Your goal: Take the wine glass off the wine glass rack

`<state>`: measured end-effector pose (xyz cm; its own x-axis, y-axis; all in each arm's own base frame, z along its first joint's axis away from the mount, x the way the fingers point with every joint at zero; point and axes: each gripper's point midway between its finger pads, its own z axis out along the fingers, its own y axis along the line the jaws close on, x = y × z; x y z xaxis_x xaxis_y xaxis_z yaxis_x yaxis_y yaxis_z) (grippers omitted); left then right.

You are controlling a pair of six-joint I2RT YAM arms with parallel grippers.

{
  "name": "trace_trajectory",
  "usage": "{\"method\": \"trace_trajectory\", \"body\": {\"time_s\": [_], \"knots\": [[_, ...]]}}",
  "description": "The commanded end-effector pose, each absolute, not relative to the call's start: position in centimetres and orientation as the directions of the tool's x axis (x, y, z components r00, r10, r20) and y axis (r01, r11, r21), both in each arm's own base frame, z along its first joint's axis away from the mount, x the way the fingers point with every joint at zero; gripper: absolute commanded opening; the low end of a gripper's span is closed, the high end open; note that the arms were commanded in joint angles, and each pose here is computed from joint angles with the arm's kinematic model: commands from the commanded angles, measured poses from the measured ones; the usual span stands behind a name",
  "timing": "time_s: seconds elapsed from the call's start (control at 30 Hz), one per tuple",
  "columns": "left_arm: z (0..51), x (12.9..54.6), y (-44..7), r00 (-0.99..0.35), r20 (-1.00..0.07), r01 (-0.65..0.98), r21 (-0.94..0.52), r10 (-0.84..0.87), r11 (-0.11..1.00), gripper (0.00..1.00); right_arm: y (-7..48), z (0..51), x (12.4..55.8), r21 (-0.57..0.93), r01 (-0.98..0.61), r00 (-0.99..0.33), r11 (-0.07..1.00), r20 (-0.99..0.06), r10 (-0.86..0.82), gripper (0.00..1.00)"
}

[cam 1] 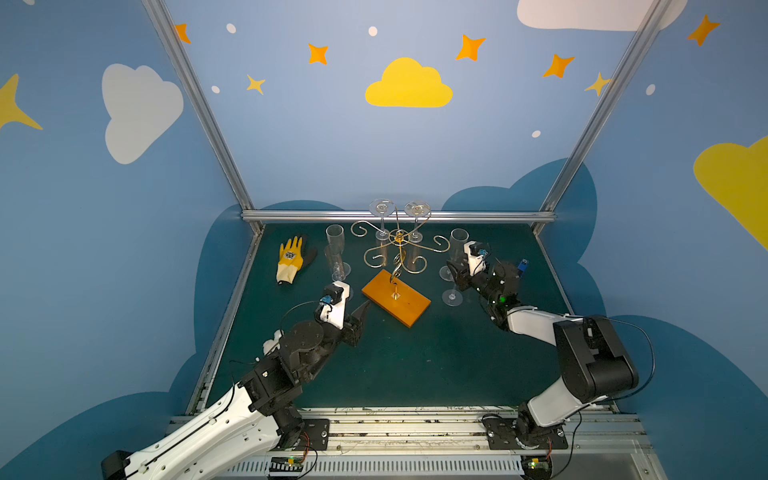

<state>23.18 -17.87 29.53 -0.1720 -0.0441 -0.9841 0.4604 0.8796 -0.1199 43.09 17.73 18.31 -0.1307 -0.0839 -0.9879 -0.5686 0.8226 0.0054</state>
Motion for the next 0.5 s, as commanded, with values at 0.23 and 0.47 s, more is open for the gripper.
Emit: {"method": "trace_trajectory", "body": {"time_s": [0.23,0.47], "knots": [[31.1,22.9,-18.3,-0.163,-0.981,0.492,-0.173,-0.105,0.853,0.55,17.9,18.4,44.0,-0.005,-0.591,-0.095,0.807,-0.993,-0.076,0.36],[31.1,22.6,-17.9,-0.167,-0.979,0.492,-0.184,-0.116,0.851,0.58,18.1,17.8,44.0,-0.003,-0.602,-0.103,0.799,-0.991,-0.081,0.45]]}}
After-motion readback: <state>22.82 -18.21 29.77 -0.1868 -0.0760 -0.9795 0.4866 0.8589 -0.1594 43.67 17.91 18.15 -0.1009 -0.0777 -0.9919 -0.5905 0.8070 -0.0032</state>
